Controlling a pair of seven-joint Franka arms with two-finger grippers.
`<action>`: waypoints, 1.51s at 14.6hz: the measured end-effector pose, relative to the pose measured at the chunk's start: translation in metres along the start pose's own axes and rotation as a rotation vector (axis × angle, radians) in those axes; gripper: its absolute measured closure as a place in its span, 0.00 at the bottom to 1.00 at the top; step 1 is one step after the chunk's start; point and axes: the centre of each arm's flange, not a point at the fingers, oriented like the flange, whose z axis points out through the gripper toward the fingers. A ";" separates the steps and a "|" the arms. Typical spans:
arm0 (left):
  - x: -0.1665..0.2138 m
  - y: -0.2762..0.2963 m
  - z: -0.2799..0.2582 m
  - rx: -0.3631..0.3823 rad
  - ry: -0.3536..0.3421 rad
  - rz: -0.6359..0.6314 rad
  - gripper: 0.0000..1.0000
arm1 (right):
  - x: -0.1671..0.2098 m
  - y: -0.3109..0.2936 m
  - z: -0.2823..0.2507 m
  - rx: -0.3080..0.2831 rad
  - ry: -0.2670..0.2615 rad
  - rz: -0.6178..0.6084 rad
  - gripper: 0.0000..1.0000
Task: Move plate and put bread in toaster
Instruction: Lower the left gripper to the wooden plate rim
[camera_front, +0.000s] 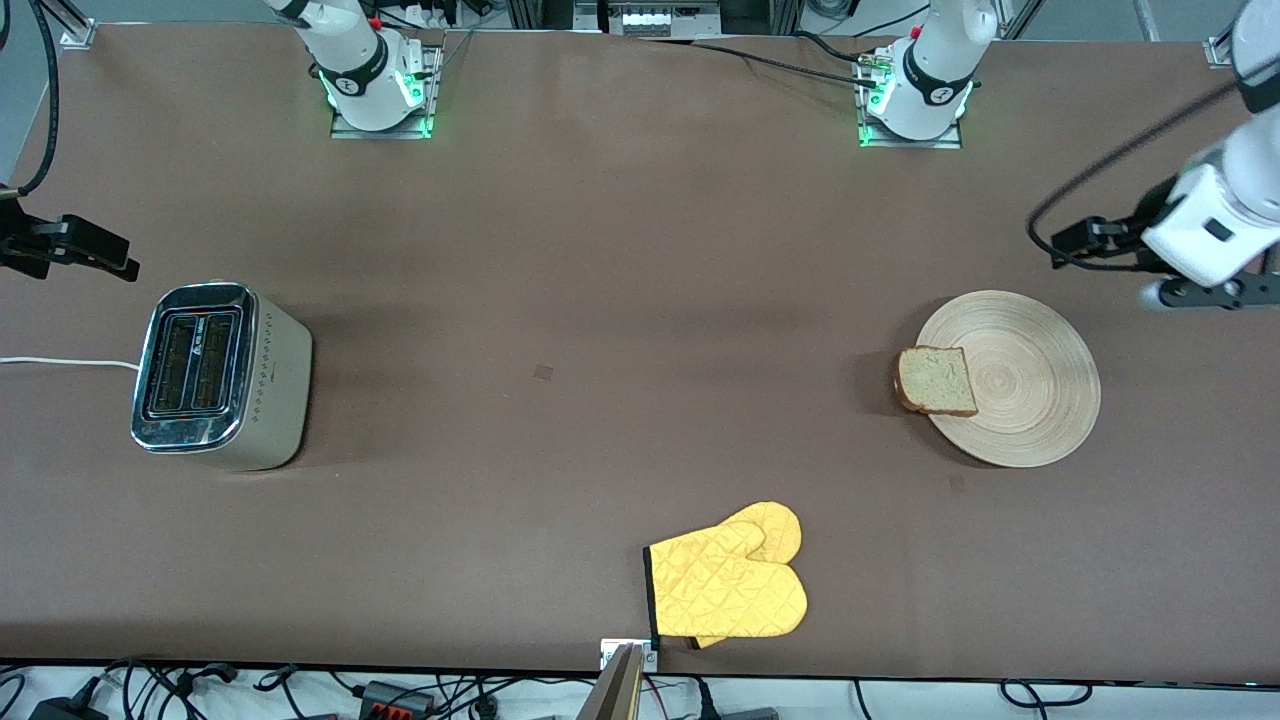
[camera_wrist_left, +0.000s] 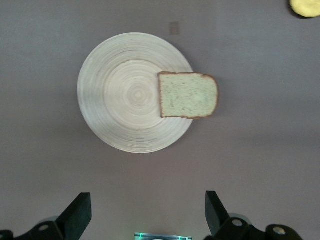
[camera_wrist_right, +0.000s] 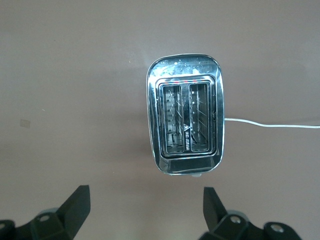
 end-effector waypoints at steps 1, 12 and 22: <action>0.007 -0.021 0.008 -0.008 -0.017 -0.003 0.00 | 0.000 0.000 0.000 0.000 0.000 0.000 0.00; 0.036 -0.267 0.184 -0.464 -0.089 -0.011 0.00 | 0.000 0.000 0.000 0.000 -0.001 0.000 0.00; 0.041 -0.347 0.377 -0.941 0.213 0.028 0.00 | 0.000 0.000 0.000 0.000 -0.001 0.000 0.00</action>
